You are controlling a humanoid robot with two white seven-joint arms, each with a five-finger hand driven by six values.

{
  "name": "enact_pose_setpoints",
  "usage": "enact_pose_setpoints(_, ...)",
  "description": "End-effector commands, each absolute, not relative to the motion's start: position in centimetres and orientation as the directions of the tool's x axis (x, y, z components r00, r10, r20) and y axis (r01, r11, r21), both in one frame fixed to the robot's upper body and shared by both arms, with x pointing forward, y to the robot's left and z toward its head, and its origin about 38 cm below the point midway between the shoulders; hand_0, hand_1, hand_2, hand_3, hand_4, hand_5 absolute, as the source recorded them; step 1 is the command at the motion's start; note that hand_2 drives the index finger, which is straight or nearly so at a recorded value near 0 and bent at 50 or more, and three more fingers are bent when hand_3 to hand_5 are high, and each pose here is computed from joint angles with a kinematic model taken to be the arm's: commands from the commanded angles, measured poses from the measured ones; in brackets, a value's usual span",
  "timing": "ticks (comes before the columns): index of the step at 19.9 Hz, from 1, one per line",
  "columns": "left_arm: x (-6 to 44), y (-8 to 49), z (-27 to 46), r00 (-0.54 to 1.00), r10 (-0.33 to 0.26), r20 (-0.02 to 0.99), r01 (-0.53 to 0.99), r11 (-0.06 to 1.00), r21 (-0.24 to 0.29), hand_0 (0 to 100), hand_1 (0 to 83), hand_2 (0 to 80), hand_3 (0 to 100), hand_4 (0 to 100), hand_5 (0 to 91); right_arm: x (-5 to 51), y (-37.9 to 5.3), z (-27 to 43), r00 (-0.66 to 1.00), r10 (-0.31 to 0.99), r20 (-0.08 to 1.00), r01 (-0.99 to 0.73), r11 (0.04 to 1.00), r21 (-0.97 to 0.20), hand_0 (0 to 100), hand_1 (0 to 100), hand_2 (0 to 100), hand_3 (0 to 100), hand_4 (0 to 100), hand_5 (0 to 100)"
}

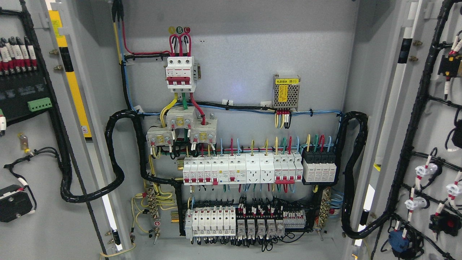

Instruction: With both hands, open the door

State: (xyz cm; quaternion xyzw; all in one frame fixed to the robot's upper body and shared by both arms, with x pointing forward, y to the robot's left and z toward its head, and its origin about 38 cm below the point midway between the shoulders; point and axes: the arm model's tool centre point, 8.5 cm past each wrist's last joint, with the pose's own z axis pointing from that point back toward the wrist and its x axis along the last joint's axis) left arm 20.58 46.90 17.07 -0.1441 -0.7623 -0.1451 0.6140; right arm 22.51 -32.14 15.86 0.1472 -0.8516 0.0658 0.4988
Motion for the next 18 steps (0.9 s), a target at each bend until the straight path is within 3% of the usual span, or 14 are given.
enact_pose_setpoints(1, 18.4, 40.1, 11.2, -0.131, 0.066, 0.989, 0.374, 0.928, -0.012, 0, 0.0, 7.7, 12, 2, 0.0, 21.8, -24.9, 6.6, -0.161, -0.271, 0.949, -0.468, 0.868, 0.169, 21, 7, 0, 0, 0, 0)
enact_pose_setpoints(2, 17.9, 39.4, 8.9, -0.094, 0.054, 0.994, 0.343, 0.939, -0.019, 0, 0.0, 4.4, 3, 0, 0.0, 21.5, -24.5, 5.2, -0.119, -0.277, 0.954, -0.461, 0.866, 0.194, 21, 7, 0, 0, 0, 0)
enact_pose_setpoints(3, 17.7, 39.1, 7.0, -0.060, 0.011, 0.998, 0.338, 0.941, 0.010, 0, 0.0, 3.2, 0, 0, 0.0, 21.2, -24.1, 3.5, -0.072, -0.284, 0.956, -0.452, 0.864, 0.223, 21, 7, 0, 0, 0, 0)
enact_pose_setpoints(7, 16.1, 38.1, 0.0, 0.018, 0.012, 1.000, 0.328, 0.945, -0.018, 0, 0.0, 0.0, 0, 0, 0.0, 19.1, -23.0, -2.5, 0.100, -0.308, 0.946, -0.388, 0.864, 0.322, 21, 7, 0, 0, 0, 0)
enact_pose_setpoints(13, 10.3, 37.4, -11.1, 0.321, 0.214, 0.922, 0.106, 0.960, -0.260, 0, 0.0, 0.0, 0, 0, 0.0, 14.7, -22.3, -10.5, 0.362, -0.252, 0.898, -0.324, 0.869, 0.374, 21, 7, 0, 0, 0, 0)
enact_pose_setpoints(18, 5.4, 33.8, -17.8, 0.528, 0.318, 0.787, -0.045, 0.936, -0.348, 0, 0.0, 0.0, 0, 0, 0.0, 10.6, -23.1, -17.0, 0.561, -0.109, 0.820, -0.278, 0.909, 0.310, 21, 7, 0, 0, 0, 0)
